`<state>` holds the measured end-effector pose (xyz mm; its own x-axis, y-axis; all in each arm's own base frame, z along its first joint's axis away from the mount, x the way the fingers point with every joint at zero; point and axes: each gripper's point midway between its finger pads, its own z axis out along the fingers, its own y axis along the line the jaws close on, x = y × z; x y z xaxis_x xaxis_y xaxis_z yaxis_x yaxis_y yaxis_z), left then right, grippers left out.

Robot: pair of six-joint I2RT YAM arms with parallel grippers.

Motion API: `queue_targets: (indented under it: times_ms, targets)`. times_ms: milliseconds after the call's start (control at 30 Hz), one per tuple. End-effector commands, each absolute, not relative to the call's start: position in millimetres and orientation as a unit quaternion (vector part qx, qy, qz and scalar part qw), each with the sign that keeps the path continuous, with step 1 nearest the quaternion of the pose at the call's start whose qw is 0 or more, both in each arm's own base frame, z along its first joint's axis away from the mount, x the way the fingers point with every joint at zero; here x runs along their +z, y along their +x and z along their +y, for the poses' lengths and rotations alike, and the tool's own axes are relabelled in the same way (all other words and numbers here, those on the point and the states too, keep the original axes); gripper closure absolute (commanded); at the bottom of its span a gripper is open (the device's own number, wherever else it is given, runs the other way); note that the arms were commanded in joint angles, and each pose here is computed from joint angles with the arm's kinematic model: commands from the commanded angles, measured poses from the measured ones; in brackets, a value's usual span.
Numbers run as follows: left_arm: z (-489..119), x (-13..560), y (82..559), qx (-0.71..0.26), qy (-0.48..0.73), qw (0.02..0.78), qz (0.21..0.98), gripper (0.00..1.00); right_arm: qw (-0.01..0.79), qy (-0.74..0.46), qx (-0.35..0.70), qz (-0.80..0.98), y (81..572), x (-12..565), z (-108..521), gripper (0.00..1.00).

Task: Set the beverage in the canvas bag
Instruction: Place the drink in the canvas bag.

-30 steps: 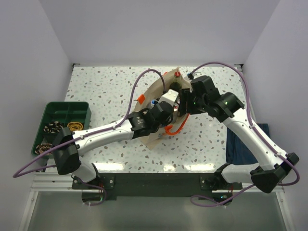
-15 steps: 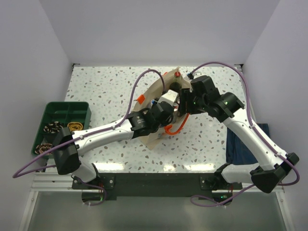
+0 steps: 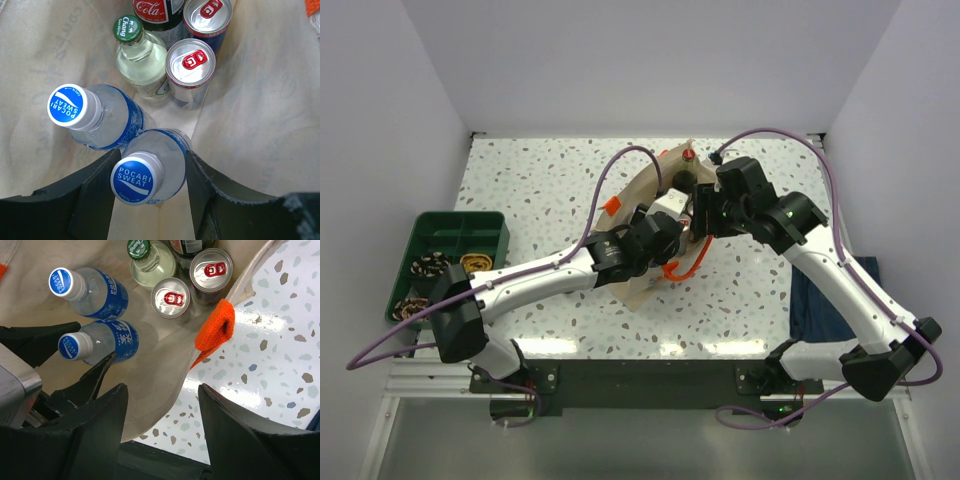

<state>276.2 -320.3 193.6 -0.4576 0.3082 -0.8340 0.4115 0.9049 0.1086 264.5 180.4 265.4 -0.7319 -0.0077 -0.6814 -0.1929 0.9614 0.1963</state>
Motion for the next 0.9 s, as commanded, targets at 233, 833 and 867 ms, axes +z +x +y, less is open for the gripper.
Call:
queue_targets:
  times_ms: [233, 833, 867]
  targets:
    - [-322.5, 219.5, 278.2, -0.07, 0.195, 0.497, 0.842, 0.39, 0.387, -0.052, 0.134, 0.911, 268.6, 278.5, 179.4, 0.38]
    - [-322.0, 231.5, 279.5, -0.072, 0.193, 0.508, 0.837, 0.36, 0.388, -0.049, 0.135, 0.911, 269.5, 279.1, 180.0, 0.38]
    - [-322.0, 231.5, 279.5, -0.072, 0.193, 0.508, 0.837, 0.35, 0.389, -0.049, 0.136, 0.91, 270.4, 280.3, 180.7, 0.38]
